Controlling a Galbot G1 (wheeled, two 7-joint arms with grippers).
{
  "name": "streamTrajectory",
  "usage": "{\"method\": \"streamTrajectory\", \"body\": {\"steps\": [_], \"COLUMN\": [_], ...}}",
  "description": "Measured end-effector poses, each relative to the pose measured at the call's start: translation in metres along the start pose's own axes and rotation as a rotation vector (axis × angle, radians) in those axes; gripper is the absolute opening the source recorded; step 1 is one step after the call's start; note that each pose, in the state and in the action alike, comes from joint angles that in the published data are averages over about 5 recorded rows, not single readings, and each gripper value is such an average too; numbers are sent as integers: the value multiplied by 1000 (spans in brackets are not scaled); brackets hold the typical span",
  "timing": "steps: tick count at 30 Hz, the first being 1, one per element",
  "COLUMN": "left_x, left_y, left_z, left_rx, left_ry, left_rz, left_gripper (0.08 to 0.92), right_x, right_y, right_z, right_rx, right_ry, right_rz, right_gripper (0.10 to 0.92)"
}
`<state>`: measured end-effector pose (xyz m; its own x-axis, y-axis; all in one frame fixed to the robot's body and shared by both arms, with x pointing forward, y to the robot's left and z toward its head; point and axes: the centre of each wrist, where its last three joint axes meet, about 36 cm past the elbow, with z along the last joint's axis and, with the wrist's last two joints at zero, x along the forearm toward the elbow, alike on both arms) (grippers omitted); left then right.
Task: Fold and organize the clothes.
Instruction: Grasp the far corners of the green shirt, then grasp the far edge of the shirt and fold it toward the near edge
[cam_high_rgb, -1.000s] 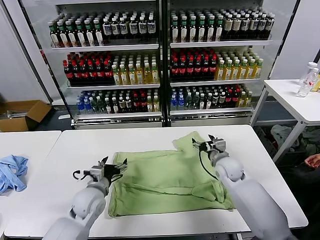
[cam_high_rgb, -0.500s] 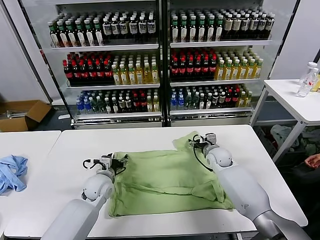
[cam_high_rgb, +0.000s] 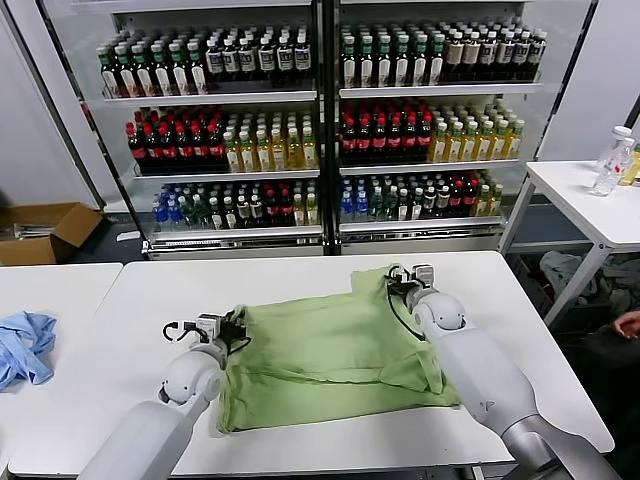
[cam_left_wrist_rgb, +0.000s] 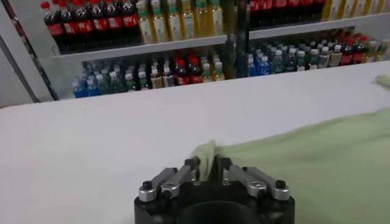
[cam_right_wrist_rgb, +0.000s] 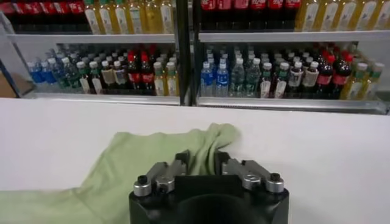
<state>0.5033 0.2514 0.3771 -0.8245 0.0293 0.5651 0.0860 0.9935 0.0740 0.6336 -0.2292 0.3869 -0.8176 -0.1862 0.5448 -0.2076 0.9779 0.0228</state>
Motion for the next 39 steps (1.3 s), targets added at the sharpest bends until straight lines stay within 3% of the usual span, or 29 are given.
{"method": "streamTrajectory", "body": {"steps": [5, 15, 22, 29, 33, 39], "left_x": [13, 56, 84, 116, 131, 140], "left_y": [3, -1, -1, -2, -8, -11], "left_z": [4, -3, -4, 6, 19, 40], "left_rx": [36, 109, 142, 143, 124, 64], "left_ry": [-34, -180, -240, -255, -236, -201], "left_rz": [41, 141, 173, 197, 208, 174], "left_gripper": [93, 89, 89, 89, 89, 89], "right_x": [15, 66, 117, 177, 205, 232], "right_y": [4, -7, -18, -21, -18, -12], "right_z": [-5, -10, 9, 40, 57, 83], "right_rx": [8, 0, -6, 1, 3, 10], "right_ry": [-69, -222, -284, -292, -272, -203], "right_rz": [-16, -16, -9, 7, 24, 53], "right_gripper": [106, 106, 106, 106, 106, 106]}}
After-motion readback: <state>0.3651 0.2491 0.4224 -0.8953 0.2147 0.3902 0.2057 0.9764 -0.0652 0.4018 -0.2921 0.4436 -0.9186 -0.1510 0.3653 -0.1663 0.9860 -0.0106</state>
